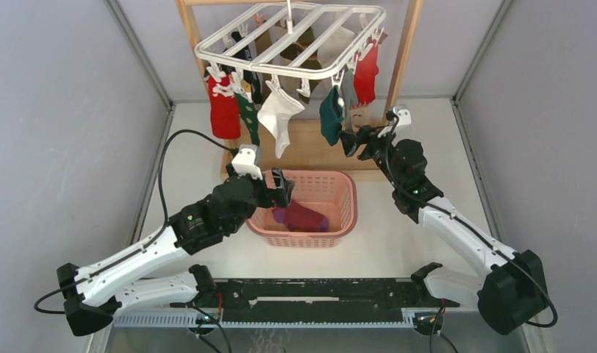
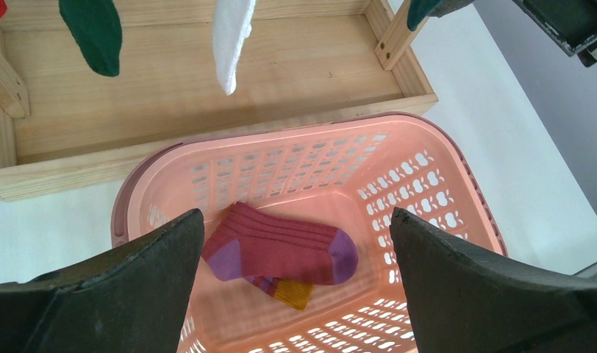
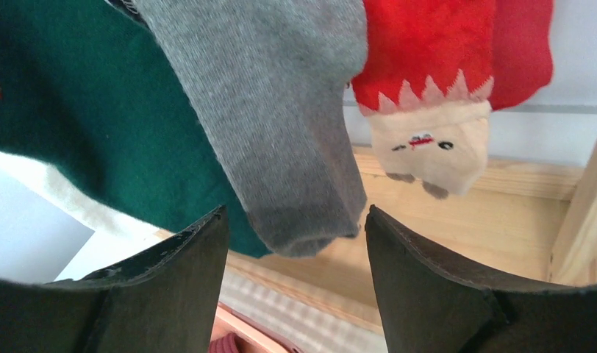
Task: Remove the socks clipped to the hanger
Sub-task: Remove the sock from the hanger.
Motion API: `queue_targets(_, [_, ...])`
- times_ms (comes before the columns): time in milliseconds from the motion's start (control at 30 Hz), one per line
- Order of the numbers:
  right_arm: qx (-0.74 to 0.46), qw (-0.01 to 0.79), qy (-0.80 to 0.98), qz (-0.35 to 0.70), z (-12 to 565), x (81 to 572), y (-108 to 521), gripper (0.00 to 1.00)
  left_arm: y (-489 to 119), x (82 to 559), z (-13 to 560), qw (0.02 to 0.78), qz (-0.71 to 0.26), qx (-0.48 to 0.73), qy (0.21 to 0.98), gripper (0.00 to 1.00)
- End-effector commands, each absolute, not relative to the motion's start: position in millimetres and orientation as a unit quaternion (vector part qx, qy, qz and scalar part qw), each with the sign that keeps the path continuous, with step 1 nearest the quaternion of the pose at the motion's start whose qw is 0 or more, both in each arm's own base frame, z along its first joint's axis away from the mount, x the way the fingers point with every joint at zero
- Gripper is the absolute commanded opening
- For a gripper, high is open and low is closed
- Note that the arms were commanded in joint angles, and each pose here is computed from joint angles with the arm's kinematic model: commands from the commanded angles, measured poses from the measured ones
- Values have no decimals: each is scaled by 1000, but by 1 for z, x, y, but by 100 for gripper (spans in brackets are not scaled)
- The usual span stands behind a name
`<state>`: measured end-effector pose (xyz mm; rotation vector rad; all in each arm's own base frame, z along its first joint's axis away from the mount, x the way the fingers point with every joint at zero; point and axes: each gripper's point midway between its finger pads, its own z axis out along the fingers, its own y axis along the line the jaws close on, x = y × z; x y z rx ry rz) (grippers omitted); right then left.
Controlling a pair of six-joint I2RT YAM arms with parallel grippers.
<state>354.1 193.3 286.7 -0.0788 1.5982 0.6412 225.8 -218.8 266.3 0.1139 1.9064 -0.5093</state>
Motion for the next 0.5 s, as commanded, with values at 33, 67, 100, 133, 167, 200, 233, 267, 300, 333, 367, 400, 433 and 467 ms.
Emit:
queue_targets(33, [-39,670,672,313,322,366,208,75,-217,227,265,557,-218,45,801,100])
queue_targets(67, [-39,669,674,312,321,368,209,76,-216,227,266,557,-217,44,800,100])
queue_targets(100, [-37,668,675,310,320,370,210,75,-216,227,266,558,-217,44,800,100])
queue_targets(133, [-35,666,680,305,317,372,211,75,-216,227,266,558,-217,44,800,100])
queue_targets(167, [-32,664,685,298,315,375,211,75,-215,226,266,558,-216,44,800,100])
queue_targets(200, [-27,665,688,291,315,379,210,74,-215,227,266,558,-215,44,800,100])
queue_targets(233, [-20,663,692,283,313,382,209,72,-214,227,266,558,-214,44,800,100])
queue_targets(267, [-9,661,699,273,310,386,206,71,-214,227,266,558,-214,44,800,100])
queue_targets(300, [4,661,703,263,306,390,201,69,-214,226,266,558,-214,44,800,100])
queue_targets(333, [15,660,706,256,304,393,197,67,-213,226,266,559,-214,43,800,100])
queue_targets(367, [21,660,706,254,303,395,195,65,-212,226,265,558,-213,43,801,100])
queue_targets(400, [23,661,706,254,303,396,194,63,-211,225,266,559,-214,41,800,100])
queue_targets(433, [22,660,707,253,303,397,194,59,-209,224,267,560,-214,40,799,100])
queue_targets(467, [20,661,707,253,304,398,195,54,-208,224,268,561,-216,39,798,100])
